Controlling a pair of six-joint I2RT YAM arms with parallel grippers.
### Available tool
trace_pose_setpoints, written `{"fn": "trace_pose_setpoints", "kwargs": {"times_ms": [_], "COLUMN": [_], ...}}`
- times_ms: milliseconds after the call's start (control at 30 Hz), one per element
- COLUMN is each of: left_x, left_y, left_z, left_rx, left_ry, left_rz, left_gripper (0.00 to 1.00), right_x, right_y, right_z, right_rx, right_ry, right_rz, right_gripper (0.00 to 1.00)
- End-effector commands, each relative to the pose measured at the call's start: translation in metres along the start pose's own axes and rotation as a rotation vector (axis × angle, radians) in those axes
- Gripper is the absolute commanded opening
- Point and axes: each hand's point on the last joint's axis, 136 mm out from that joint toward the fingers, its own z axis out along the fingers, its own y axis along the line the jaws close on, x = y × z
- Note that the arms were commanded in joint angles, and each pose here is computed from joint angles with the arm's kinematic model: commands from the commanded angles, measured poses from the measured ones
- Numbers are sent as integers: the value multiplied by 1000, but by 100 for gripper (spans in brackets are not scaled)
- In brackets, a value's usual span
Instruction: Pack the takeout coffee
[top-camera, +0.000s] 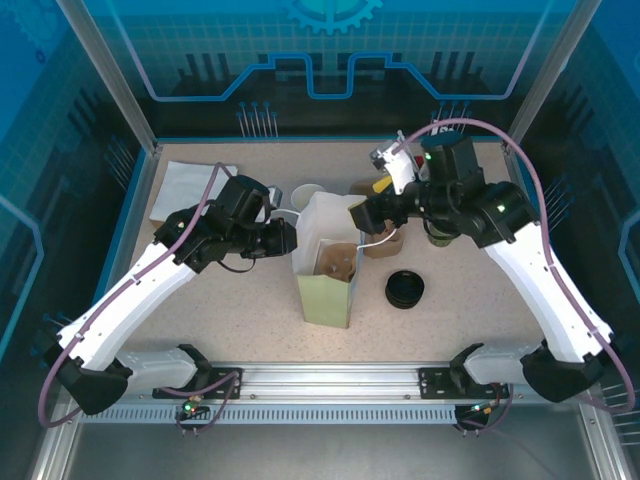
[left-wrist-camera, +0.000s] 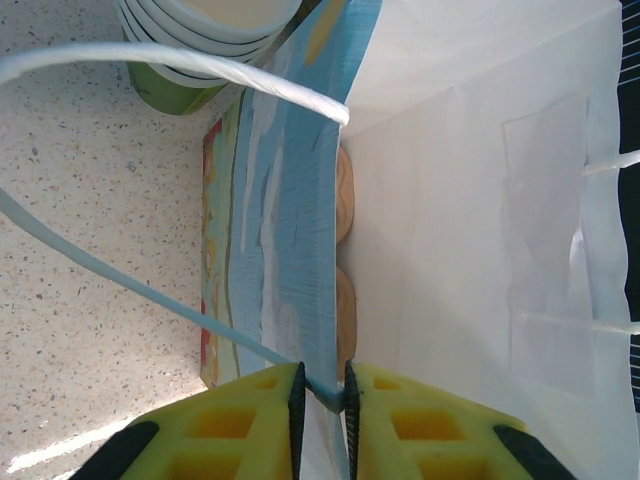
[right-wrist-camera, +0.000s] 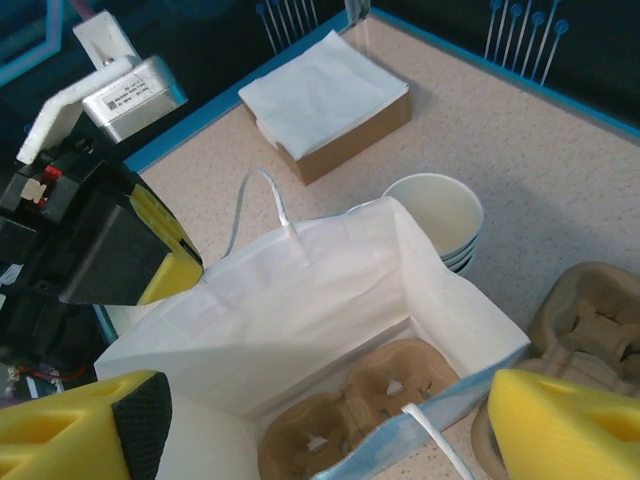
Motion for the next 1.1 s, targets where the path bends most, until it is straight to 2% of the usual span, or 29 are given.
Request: {"fn": "trace_pose_setpoints", "kwargs": {"times_ms": [0, 167, 500, 767, 1067], "left_x": [-2, -7, -21, -36, -55], "left_y": [-4, -9, -18, -18, -13], "left_z": [-4, -7, -36, -71, -89], "left_rx": [4, 14, 13, -28, -55], "left_ry": [-8, -15, -73, -146, -206], "left_rz": [10, 23, 92, 168, 239], "left_gripper": [24, 34, 57, 65, 71], "right_x": [-15, -10, 10, 37, 70], "right_y": [-1, -15, -51, -82, -91], "right_z": [-20, -38, -68, -80, -76], "right_rx": [4, 65, 233, 418, 455], "right_ry": [-116, -170, -230, -205, -177], "right_rz": [37, 95, 234, 302, 374], "right_gripper": [89, 100, 100, 100, 100]}}
